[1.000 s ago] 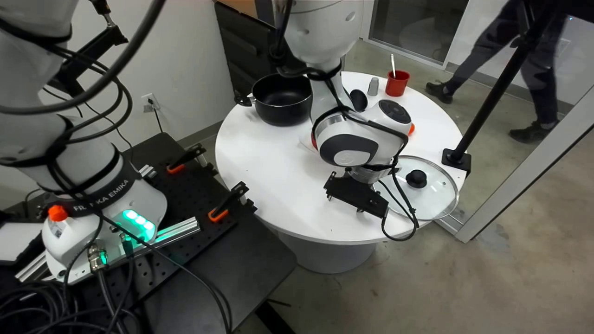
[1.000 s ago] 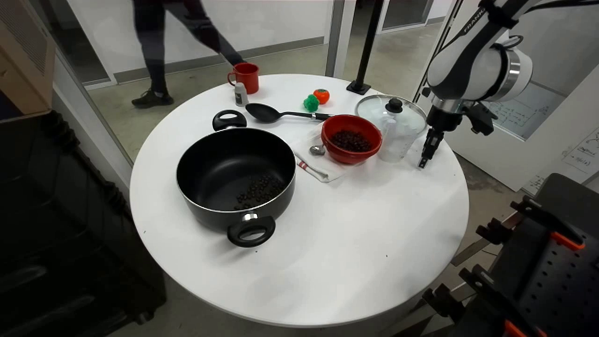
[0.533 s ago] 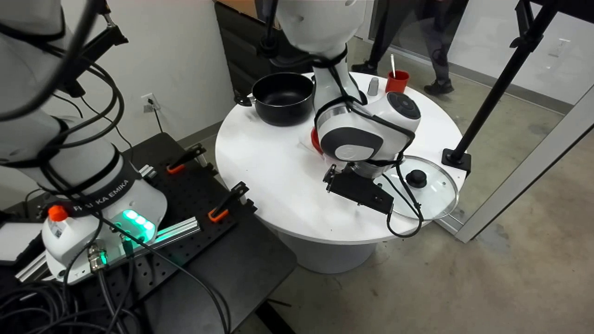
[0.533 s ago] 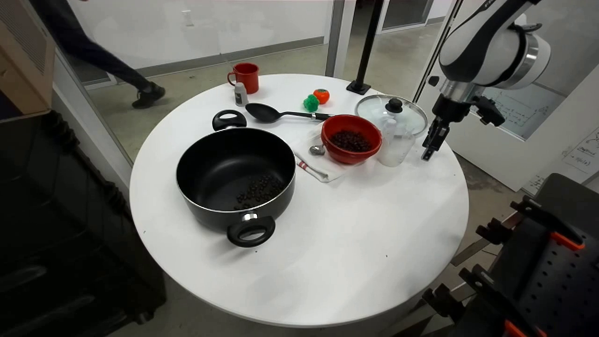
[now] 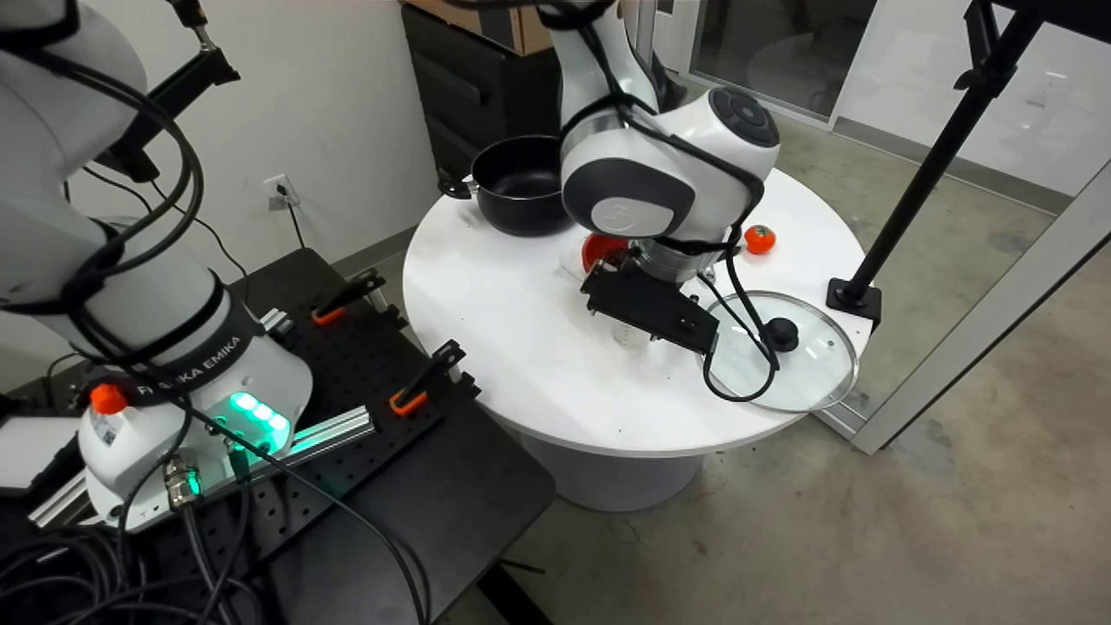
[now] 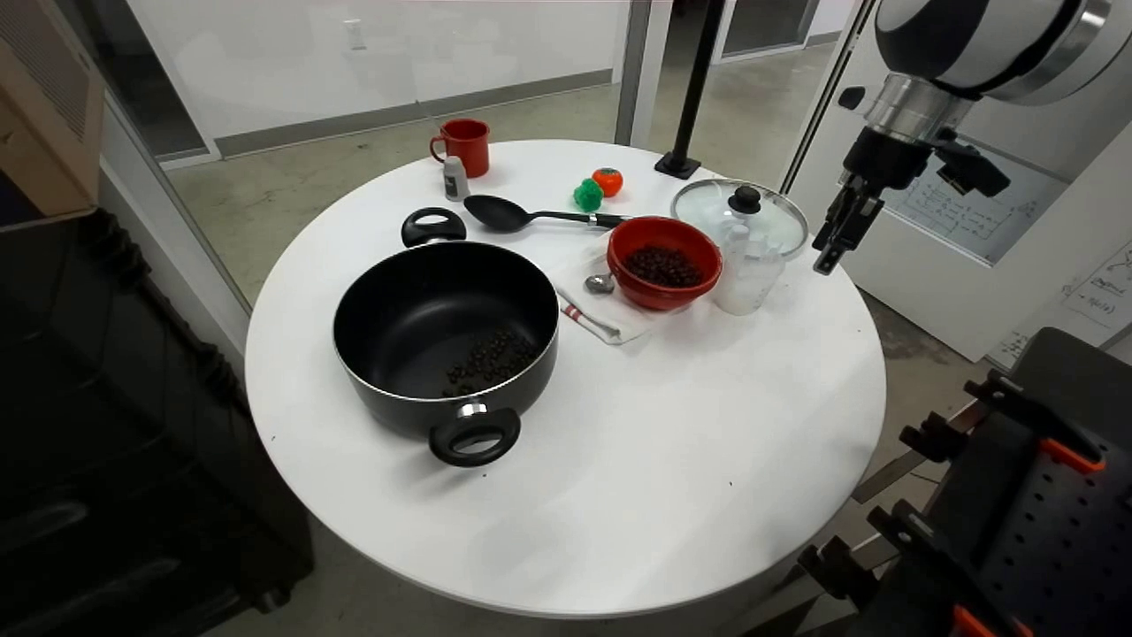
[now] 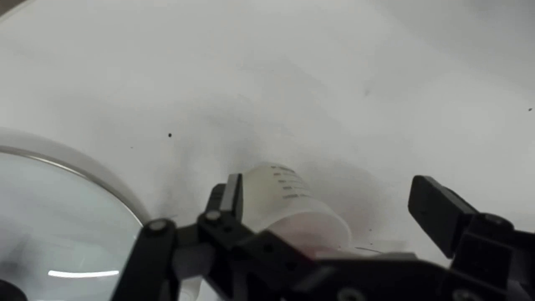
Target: Pour the things in the jug into the bowl
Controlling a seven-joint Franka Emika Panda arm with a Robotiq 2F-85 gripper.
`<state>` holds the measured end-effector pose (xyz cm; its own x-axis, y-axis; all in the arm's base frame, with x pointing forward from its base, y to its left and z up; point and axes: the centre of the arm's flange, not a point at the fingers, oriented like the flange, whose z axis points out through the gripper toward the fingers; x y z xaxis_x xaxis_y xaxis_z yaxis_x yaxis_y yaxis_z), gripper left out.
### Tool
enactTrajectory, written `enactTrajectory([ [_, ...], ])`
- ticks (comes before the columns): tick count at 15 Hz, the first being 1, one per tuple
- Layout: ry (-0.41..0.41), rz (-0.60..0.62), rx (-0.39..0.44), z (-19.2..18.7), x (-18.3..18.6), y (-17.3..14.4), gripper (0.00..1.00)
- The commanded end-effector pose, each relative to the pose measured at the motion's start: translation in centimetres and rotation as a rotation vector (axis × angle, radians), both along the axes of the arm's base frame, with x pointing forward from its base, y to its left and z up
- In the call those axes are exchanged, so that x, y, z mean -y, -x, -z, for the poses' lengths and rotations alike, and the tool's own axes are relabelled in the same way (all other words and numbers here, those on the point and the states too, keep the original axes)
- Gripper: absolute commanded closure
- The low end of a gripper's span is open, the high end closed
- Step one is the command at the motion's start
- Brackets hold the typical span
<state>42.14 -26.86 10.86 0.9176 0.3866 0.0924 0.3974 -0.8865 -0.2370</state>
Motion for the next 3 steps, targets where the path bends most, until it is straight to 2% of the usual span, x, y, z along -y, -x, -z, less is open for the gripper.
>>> enactTrajectory([
  [1, 0.0, 0.0, 0.001, -0.61, -0.33, 0.15, 0.0],
  [3, 0.002, 0.0, 0.001, -1.15, -0.63, 0.45, 0.0],
])
